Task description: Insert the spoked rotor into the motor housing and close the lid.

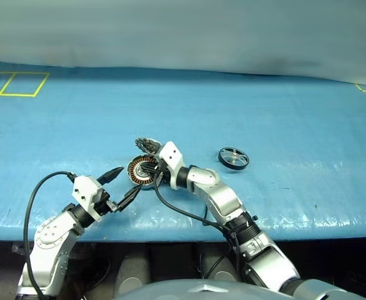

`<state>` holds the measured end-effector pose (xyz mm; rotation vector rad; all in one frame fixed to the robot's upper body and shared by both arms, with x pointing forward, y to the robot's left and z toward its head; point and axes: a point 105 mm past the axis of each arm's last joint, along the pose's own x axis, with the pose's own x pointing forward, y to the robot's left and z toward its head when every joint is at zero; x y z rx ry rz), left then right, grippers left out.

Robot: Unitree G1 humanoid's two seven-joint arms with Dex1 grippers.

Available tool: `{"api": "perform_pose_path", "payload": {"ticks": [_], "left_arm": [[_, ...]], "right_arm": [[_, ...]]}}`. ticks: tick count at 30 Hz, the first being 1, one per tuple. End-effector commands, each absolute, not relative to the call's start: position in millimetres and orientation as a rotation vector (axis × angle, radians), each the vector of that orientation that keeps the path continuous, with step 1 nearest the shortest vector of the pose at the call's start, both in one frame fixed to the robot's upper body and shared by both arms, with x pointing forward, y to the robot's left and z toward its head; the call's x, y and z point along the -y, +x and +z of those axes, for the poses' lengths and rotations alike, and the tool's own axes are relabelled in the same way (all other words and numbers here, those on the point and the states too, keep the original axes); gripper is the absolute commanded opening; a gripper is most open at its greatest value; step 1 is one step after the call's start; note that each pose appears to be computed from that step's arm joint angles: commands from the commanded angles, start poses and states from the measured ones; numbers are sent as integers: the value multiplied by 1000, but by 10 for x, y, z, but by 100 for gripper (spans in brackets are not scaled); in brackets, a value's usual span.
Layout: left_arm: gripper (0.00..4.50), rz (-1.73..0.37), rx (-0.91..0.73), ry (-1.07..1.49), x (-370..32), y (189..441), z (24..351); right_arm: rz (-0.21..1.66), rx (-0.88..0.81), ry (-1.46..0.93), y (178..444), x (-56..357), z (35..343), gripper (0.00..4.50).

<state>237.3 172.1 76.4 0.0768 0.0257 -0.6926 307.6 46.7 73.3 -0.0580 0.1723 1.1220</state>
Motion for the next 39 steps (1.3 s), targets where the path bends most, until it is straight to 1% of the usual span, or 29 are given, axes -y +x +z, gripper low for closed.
{"api": "perform_pose_path", "payload": {"ticks": [1,3,7,12,21,25,36,39], "left_arm": [[404,-707,-1,101,-1694,2362,844],[404,-707,-1,102,-1695,2354,845],[404,-707,-3,105,-1692,2342,845],[404,-711,-6,105,-1681,2338,839],[404,-724,-9,102,-1653,2358,833],[404,-727,-10,101,-1646,2365,827],[404,-720,-15,95,-1647,2338,808],[404,-717,-16,93,-1647,2331,804]], "right_arm": [[1153,-133,-51,3070,-551,839,5],[1164,-157,-71,3047,-572,779,5],[1161,-237,-113,3016,-537,562,5],[1100,-289,-103,3066,-451,416,5],[1116,-157,-80,3050,-448,774,5],[1134,-125,-73,3036,-494,882,5],[1171,-136,-126,3026,-605,846,5],[1176,-183,-173,3040,-617,720,5]]}}
